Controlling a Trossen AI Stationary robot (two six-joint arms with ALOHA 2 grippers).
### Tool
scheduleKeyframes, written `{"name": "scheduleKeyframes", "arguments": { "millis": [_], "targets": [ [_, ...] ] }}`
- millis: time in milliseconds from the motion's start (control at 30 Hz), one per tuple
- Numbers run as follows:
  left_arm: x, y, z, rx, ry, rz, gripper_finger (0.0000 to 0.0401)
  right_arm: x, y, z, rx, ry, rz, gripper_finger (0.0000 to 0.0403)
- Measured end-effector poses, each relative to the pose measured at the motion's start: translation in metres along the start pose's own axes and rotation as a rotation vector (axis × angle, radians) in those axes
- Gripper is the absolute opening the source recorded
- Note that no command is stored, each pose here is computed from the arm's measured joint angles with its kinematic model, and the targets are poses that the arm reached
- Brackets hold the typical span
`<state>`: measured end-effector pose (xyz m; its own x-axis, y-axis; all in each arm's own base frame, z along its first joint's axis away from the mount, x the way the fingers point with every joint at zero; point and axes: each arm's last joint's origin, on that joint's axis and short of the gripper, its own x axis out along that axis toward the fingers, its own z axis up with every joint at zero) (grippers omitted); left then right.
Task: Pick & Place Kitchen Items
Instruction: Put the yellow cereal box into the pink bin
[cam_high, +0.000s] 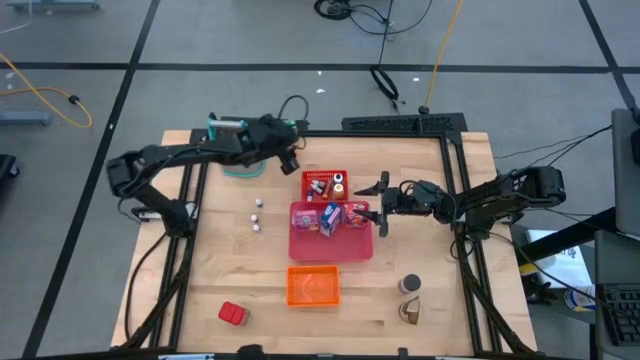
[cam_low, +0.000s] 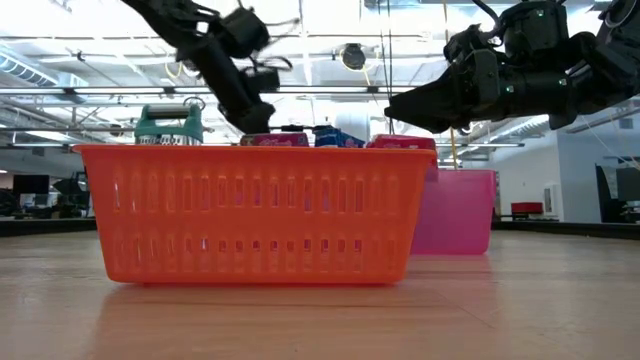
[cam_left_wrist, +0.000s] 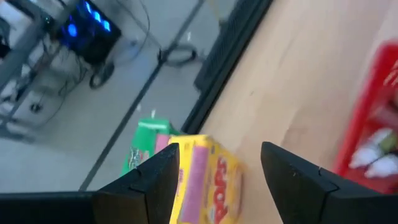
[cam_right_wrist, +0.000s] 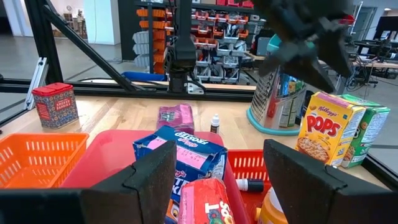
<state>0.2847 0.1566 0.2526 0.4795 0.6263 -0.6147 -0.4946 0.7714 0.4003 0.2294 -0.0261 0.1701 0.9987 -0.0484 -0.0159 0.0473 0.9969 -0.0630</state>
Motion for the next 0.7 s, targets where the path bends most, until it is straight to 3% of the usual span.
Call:
{"name": "scheduleKeyframes", "arguments": {
  "millis": [300, 700],
  "targets": [
    [0.029, 0.010, 0.020, 0.054, 0.190, -0.051, 0.0228, 0.000, 0.000, 0.000, 0.000, 0.001, 0.000, 0.0233],
    [0.029, 0.013, 0.018, 0.123, 0.308, -0.010, 0.0228, 0.000, 0.000, 0.000, 0.000, 0.005, 0.001, 0.0233]
  ]
}}
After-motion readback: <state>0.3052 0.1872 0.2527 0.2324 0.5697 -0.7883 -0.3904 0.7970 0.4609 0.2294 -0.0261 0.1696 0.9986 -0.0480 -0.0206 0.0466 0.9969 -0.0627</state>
